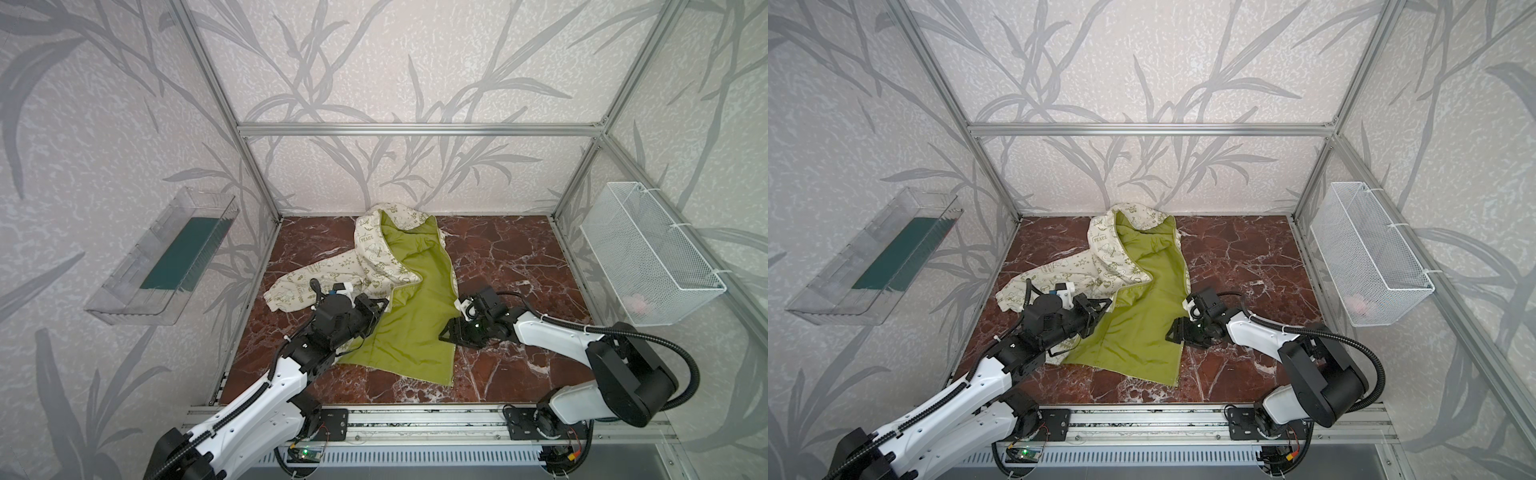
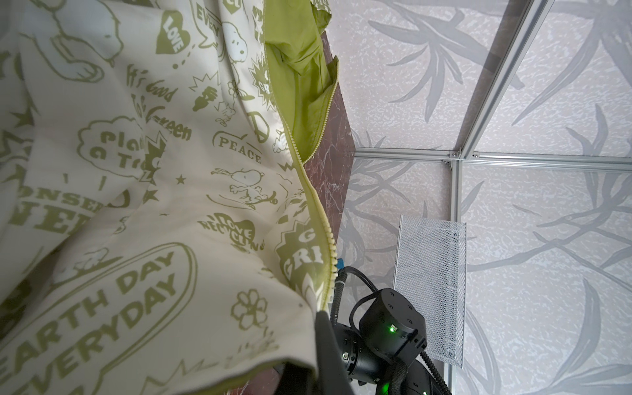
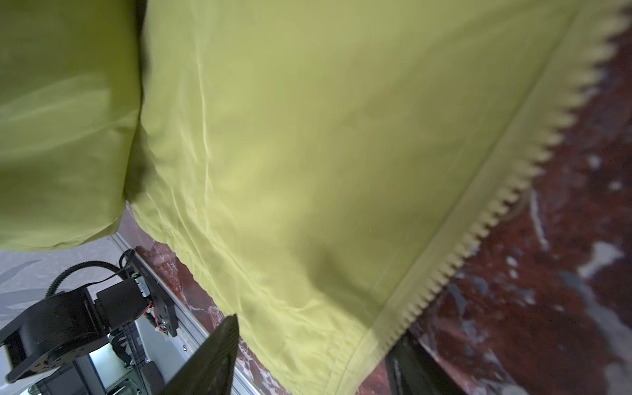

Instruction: Zip up the jacket

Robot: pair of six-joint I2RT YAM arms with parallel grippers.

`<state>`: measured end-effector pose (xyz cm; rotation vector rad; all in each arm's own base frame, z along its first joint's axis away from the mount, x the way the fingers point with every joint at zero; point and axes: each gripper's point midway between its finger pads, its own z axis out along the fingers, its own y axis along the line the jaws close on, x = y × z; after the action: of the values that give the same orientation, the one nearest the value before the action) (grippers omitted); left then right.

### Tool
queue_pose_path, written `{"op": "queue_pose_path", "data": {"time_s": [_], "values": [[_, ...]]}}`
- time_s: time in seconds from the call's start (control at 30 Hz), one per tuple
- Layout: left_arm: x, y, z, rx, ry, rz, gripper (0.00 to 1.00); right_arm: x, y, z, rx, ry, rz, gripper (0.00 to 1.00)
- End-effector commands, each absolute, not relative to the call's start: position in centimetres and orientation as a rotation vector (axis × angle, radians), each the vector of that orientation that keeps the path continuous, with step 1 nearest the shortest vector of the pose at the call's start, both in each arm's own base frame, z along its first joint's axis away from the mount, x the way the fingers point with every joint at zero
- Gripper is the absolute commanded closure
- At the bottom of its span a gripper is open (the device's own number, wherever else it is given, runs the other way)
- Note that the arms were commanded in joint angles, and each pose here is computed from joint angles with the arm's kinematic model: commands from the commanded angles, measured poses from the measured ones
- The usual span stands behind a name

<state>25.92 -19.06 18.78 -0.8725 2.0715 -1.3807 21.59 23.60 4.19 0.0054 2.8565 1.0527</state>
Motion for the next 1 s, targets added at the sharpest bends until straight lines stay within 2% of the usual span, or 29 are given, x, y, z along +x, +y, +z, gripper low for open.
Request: {"op": "queue_pose_path", "data": {"time_s": [0.0,0.2,0.33,0.4,0.7,0.97], "values": [[25.7,-18.7,18.2,-0.877,2.08,-1.368,1.0,21.8,24.7,5.0,-0.037,2.797,1.177,0.34],[25.6,-18.3,18.0,-0.89,2.075,-1.36,1.0,21.6,25.8,6.8,-0.082,2.719,1.31,0.4],[25.6,-18.1,17.8,-0.897,2.073,-1.355,1.0,21.5,25.9,7.1,-0.08,2.715,1.323,0.51],[25.6,-18.0,17.9,-0.898,2.073,-1.357,1.0,21.4,25.9,7.2,-0.08,2.717,1.329,0.53],[25.6,-17.3,17.9,-0.907,2.068,-1.343,1.0,20.4,26.5,8.8,-0.115,2.693,1.401,0.41],[25.8,-17.0,18.1,-0.907,2.064,-1.341,1.0,20.1,29.7,9.5,-0.197,2.682,1.469,0.4]]}}
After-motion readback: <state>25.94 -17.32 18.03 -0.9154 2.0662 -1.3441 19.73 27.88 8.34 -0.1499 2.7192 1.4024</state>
